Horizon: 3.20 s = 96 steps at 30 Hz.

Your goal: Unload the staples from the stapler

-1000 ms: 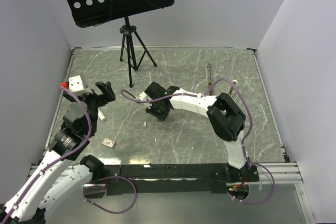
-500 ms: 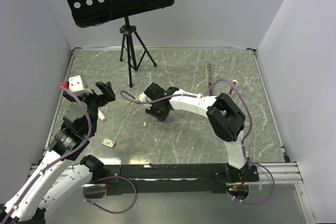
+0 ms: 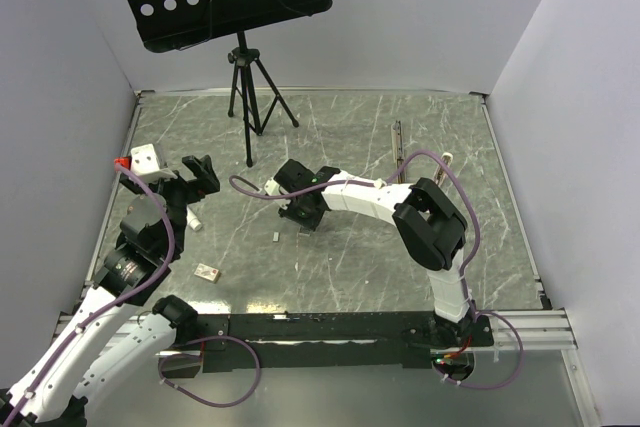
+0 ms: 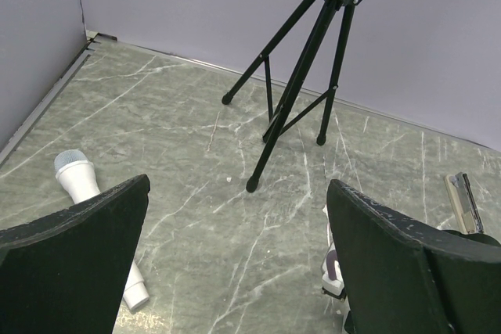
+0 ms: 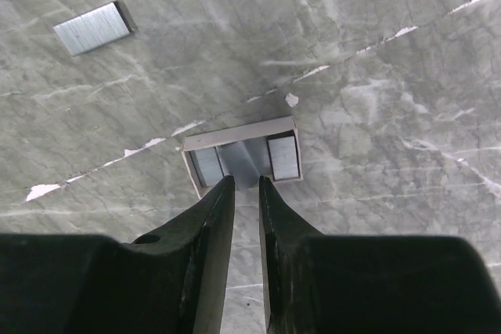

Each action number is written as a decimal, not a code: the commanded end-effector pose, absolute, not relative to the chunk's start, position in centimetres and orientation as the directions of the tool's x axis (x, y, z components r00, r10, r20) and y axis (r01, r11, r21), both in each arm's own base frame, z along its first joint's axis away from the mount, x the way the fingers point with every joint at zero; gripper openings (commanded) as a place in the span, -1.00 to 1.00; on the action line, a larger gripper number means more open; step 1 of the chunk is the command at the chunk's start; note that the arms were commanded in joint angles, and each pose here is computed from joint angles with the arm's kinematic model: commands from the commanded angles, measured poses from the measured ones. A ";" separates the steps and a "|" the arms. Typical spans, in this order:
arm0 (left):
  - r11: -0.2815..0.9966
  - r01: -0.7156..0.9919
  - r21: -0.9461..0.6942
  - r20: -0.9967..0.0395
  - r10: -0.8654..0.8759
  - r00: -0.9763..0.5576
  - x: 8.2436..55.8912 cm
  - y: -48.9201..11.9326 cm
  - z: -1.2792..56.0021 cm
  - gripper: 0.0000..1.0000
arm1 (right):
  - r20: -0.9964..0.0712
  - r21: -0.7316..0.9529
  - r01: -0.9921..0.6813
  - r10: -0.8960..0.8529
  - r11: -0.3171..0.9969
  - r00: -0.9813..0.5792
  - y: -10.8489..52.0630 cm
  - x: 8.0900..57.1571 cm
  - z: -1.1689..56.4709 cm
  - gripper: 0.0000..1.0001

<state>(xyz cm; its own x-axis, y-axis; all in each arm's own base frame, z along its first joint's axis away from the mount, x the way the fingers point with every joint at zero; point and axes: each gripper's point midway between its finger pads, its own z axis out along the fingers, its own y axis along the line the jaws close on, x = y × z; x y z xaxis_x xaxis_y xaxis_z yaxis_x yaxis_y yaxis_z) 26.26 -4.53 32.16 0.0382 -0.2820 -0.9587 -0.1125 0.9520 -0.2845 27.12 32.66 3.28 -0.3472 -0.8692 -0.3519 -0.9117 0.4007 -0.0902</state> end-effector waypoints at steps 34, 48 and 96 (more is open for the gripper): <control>0.944 -0.107 -0.312 -0.949 -0.305 0.074 26.3 -4.5 33.0 0.99 | -0.378 -0.097 -0.906 -0.857 0.411 -0.349 33.4 27.3 3.5 -0.27; 0.944 -0.105 -0.314 -0.949 -0.307 0.076 26.3 -4.5 33.0 0.99 | -0.377 -0.103 -0.903 -0.857 0.416 -0.352 33.4 27.5 3.4 -0.21; 0.945 -0.100 -0.312 -0.949 -0.305 0.075 26.3 -4.6 33.0 0.99 | -0.386 -0.173 -0.880 -0.853 0.442 -0.353 33.1 28.4 3.1 -0.05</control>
<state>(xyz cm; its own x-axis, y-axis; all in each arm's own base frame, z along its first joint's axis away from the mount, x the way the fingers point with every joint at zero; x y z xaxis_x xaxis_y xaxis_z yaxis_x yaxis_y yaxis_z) 26.24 -4.51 32.18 0.0396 -0.2831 -0.9583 -0.1125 0.9517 -0.2858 27.77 32.87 2.95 -0.3576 -0.8569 -0.3713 -0.8919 0.4312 -0.1364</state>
